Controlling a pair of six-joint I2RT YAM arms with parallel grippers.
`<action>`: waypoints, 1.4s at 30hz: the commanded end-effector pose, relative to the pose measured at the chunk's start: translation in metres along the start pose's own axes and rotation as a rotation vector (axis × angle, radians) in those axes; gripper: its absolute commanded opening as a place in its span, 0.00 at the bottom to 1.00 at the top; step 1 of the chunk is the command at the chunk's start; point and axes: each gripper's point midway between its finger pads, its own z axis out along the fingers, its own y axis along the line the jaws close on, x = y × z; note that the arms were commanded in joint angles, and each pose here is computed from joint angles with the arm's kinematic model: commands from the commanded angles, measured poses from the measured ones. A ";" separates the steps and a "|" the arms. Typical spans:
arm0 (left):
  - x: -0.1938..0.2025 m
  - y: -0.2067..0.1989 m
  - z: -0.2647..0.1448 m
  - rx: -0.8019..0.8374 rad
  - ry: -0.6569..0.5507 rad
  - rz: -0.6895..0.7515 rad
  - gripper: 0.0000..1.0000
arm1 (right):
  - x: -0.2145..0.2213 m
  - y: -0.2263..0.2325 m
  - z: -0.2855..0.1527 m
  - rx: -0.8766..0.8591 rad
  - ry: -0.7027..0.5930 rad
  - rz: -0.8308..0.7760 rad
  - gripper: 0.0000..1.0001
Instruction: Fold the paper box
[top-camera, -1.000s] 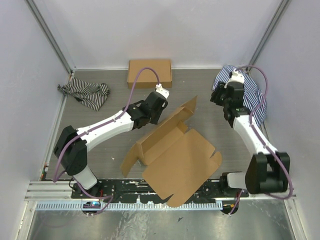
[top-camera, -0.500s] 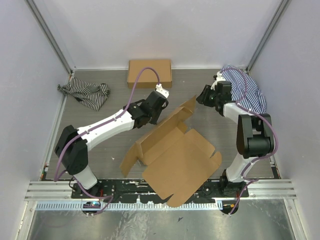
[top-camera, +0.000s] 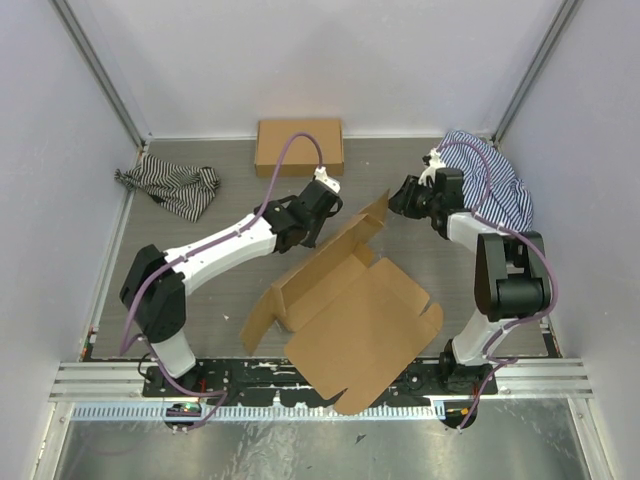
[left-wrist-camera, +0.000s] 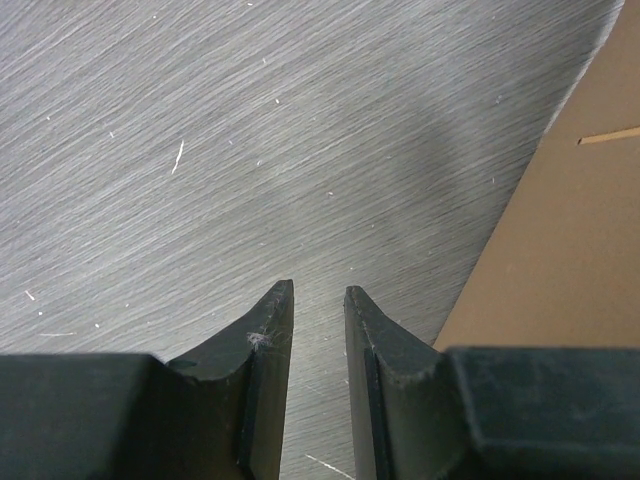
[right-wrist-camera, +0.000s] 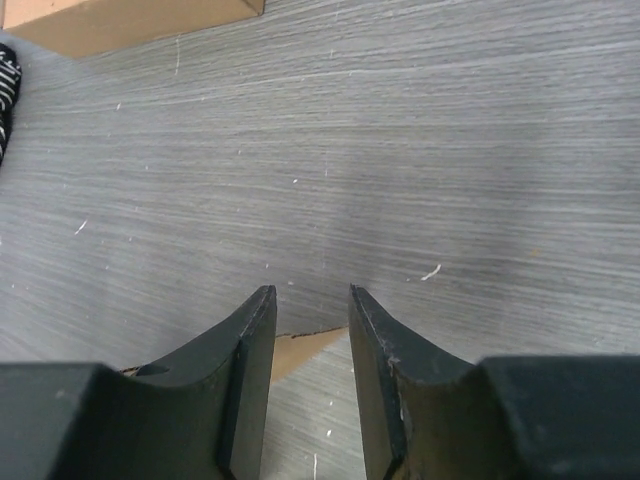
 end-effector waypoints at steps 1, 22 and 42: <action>-0.006 -0.001 -0.003 -0.022 0.001 -0.004 0.34 | -0.022 0.033 -0.026 -0.071 -0.069 -0.068 0.40; 0.001 -0.003 -0.002 -0.048 0.015 0.020 0.34 | -0.060 0.037 0.007 -0.095 -0.062 -0.065 0.40; 0.004 -0.004 0.006 -0.064 0.042 0.028 0.33 | 0.000 0.056 -0.061 -0.073 0.027 -0.108 0.40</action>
